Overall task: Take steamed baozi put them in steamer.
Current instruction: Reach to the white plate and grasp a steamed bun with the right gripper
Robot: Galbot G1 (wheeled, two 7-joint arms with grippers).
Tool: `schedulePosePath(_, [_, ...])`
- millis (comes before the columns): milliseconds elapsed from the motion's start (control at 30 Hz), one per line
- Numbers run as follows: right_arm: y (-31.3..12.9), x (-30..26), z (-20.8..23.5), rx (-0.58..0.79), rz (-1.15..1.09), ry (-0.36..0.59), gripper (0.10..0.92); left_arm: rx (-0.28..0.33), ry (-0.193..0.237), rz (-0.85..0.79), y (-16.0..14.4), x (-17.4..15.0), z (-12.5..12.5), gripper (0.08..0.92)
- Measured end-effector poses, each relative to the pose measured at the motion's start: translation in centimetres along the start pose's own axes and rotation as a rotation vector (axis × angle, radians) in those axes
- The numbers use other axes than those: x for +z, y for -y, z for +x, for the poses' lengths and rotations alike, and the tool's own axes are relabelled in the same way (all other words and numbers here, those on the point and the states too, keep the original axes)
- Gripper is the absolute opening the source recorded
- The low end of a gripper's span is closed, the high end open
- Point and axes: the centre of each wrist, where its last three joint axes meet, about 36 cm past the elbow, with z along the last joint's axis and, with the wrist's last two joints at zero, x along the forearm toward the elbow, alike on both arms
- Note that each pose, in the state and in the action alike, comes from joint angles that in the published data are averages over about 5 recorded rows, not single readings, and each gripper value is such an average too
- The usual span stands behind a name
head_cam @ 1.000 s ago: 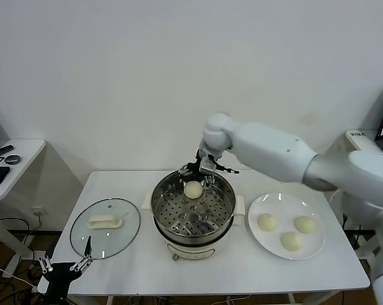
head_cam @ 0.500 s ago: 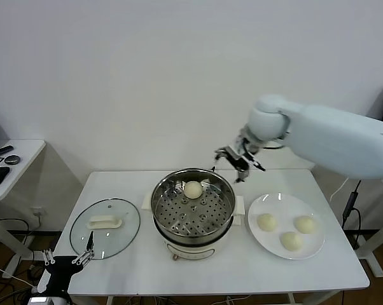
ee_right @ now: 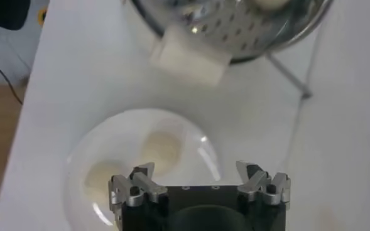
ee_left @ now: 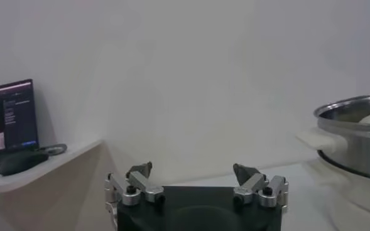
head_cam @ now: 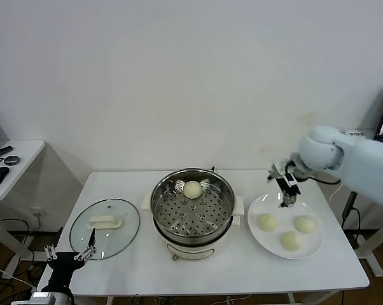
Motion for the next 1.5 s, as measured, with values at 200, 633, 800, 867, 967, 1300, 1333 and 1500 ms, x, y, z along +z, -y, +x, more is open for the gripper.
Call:
schedulePosePath(200, [-1.1,2.2,-3.7,-0.034,-0.032,-0.005,0.823,-0.002,0.000,-0.007,-0.2,0.0,0.1,0.823])
schedulePosePath(633, [-1.1,2.8,-11.0,-0.071,-0.019,0.021,0.823,-0.015,-0.005,-0.021,-0.7,0.1,0.4,0.823])
schedulePosePath(800, [-0.5,2.2,-12.8,-0.073,-0.014,0.027,0.823,-0.022,-0.004,-0.020,-0.8,0.2,0.5,0.823])
schedulePosePath(867, [-0.4,2.0,-13.5,-0.078,-0.015,0.026,0.823,-0.024,-0.003,-0.019,-0.9,0.3,0.5,0.823])
schedulePosePath(967, [-0.3,1.8,-14.5,-0.085,-0.021,0.026,0.823,-0.026,-0.004,-0.021,-1.0,0.5,0.6,0.823])
schedulePosePath(1300, [-0.1,1.3,-16.6,-0.099,-0.049,0.018,0.794,-0.030,-0.002,-0.021,-1.1,0.5,0.8,0.823])
schedulePosePath(1333, [-0.1,1.3,-16.7,-0.099,-0.052,0.016,0.776,-0.030,-0.002,-0.021,-1.1,0.5,0.8,0.823])
schedulePosePath(1500, [0.0,1.4,-16.9,-0.097,-0.068,0.005,0.663,-0.032,0.000,-0.020,-1.1,0.5,0.8,0.823])
